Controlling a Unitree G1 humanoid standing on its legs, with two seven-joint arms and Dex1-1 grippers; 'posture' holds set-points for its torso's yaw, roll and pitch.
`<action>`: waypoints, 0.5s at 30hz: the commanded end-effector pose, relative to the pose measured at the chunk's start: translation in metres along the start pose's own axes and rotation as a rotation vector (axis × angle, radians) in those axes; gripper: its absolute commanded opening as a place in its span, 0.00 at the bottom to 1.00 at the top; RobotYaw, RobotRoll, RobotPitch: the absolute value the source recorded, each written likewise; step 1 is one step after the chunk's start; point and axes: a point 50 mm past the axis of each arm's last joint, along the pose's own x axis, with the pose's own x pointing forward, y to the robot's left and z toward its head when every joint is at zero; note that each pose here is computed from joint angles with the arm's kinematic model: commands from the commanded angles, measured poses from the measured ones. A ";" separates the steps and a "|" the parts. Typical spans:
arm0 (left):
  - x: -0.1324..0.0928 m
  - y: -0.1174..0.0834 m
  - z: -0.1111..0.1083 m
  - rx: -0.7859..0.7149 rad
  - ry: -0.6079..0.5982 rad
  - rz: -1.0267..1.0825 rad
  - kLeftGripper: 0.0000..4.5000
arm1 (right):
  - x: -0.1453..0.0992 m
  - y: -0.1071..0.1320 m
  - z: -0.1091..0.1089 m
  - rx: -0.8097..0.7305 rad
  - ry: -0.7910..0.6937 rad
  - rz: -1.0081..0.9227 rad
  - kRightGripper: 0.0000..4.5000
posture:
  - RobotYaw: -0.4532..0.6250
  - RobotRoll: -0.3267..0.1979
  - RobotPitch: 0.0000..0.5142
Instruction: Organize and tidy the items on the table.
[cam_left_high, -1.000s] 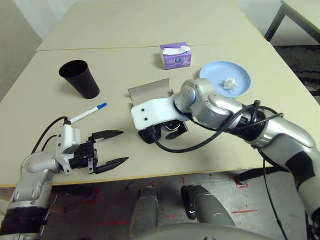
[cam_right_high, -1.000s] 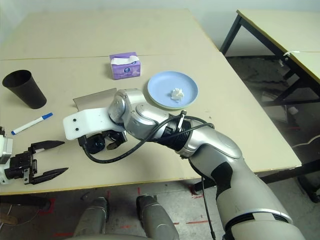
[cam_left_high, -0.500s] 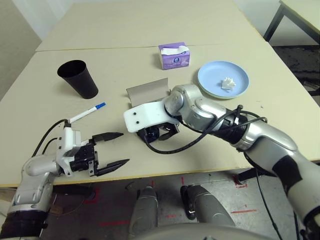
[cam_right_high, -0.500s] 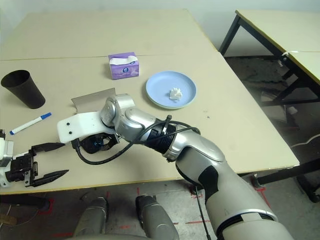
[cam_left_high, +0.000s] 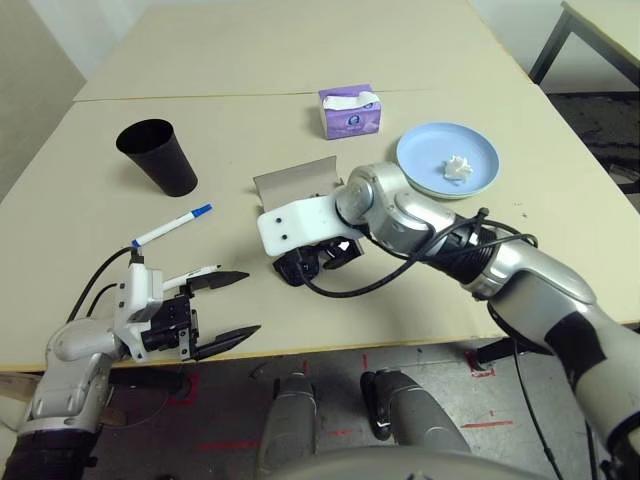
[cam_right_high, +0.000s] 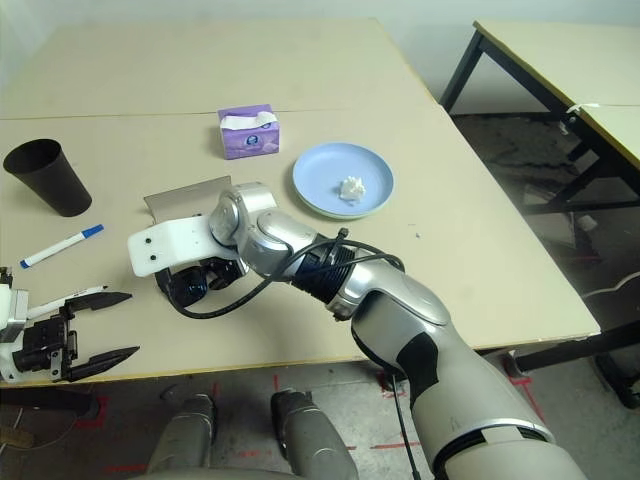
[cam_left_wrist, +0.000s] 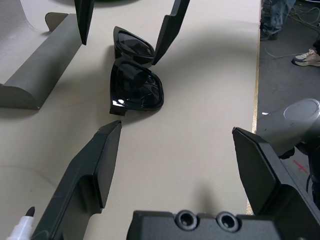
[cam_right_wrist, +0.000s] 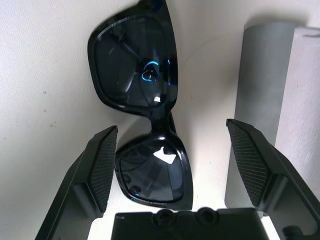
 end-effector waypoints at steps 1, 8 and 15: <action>0.000 -0.004 -0.005 -0.012 0.013 -0.013 1.00 | 0.001 0.002 -0.001 0.007 -0.010 0.009 0.98 | 0.44 0.62 0.35; 0.001 -0.003 -0.005 -0.010 0.012 -0.015 1.00 | 0.002 0.001 0.003 0.009 -0.021 0.012 0.98 | 0.44 0.62 0.35; 0.003 -0.003 -0.005 -0.011 0.007 -0.013 1.00 | 0.003 0.001 0.004 0.007 -0.026 0.017 0.95 | 0.45 0.62 0.34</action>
